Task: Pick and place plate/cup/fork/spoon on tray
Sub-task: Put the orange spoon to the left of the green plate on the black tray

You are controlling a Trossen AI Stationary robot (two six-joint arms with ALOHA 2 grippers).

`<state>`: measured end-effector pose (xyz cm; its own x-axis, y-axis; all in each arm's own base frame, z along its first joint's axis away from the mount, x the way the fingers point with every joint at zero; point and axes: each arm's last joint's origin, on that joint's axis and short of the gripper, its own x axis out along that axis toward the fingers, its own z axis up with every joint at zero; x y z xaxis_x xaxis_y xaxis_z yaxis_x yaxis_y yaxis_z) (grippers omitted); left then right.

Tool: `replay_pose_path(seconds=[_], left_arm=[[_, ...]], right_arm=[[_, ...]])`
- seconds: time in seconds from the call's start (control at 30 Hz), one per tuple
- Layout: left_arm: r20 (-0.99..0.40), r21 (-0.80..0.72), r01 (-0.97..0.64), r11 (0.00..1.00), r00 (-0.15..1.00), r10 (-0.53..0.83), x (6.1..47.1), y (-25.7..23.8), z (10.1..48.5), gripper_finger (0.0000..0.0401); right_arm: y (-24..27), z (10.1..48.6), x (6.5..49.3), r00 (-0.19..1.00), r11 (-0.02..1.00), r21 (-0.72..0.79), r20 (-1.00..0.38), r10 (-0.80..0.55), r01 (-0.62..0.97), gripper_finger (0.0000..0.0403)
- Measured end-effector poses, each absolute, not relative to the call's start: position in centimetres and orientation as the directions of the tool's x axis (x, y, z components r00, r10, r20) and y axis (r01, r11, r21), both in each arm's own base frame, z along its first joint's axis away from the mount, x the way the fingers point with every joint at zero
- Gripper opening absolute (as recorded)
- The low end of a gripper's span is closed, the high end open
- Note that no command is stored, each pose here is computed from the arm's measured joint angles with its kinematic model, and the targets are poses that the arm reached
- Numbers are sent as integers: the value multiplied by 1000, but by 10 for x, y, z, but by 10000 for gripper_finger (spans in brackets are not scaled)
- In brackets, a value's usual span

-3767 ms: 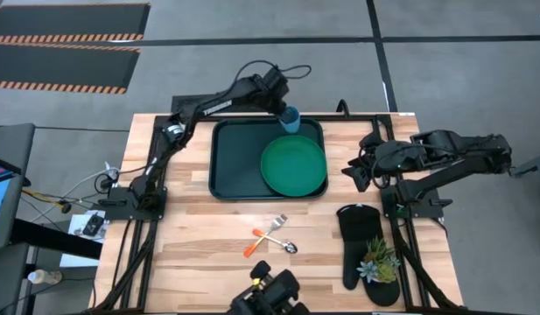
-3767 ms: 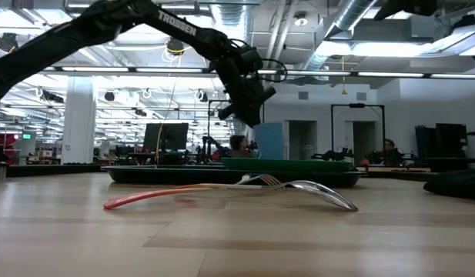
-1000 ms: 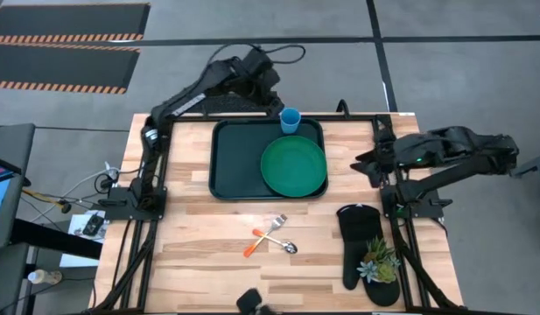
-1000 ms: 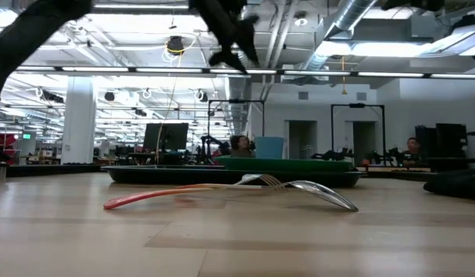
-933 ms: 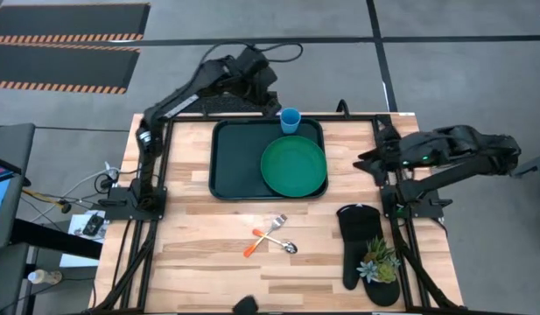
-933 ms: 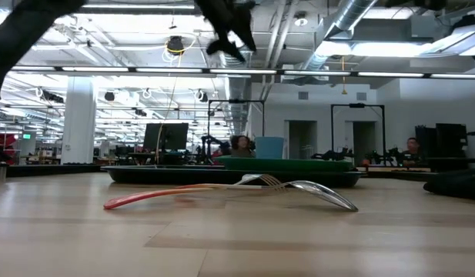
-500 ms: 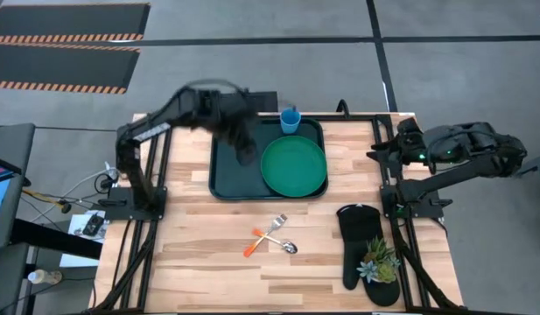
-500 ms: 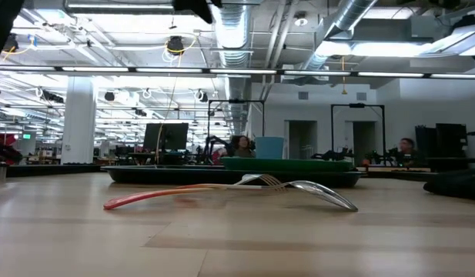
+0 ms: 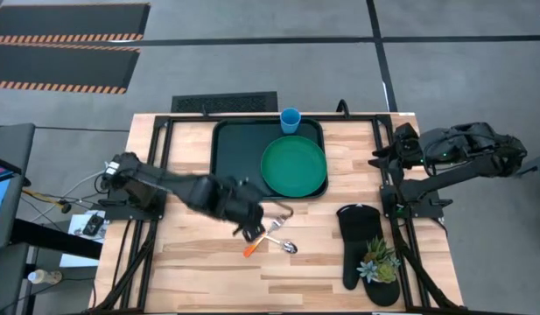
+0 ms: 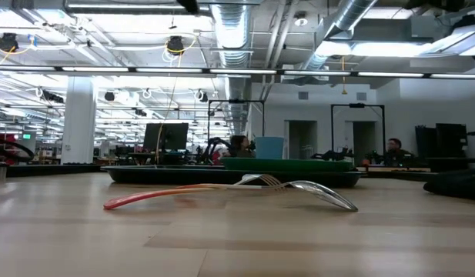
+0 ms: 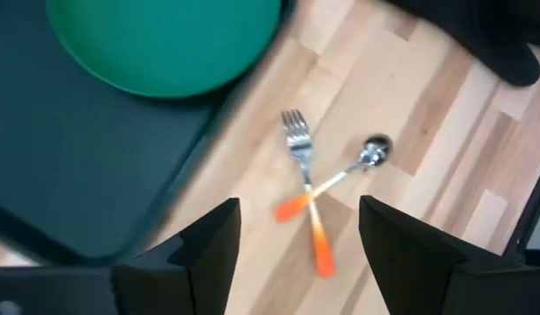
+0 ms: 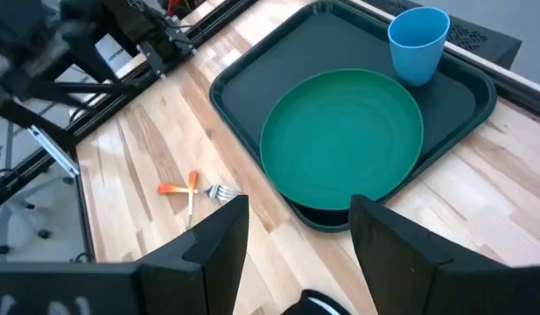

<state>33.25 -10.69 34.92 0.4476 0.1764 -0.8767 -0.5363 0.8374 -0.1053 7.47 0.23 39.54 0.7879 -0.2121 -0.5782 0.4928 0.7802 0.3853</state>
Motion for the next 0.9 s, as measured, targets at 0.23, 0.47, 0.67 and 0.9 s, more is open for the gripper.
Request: replay_pose_path(seconds=[0.23,0.47,0.67,0.9], left_arm=[[-844,-167,-454,875,525,111,343,-135,283,218],[-696,-48,-150,988,714,75,358,-134,239,218],[-644,-102,-88,991,765,2,375,-109,228,218],[-695,-51,80,996,713,-93,402,-114,202,218]], right_arm=[[3,396,75,793,777,405,-579,-189,482,223],[3,395,75,793,779,408,-582,-179,476,223],[4,394,74,781,786,400,-604,-160,471,223],[4,391,72,762,790,381,-626,-163,481,223]])
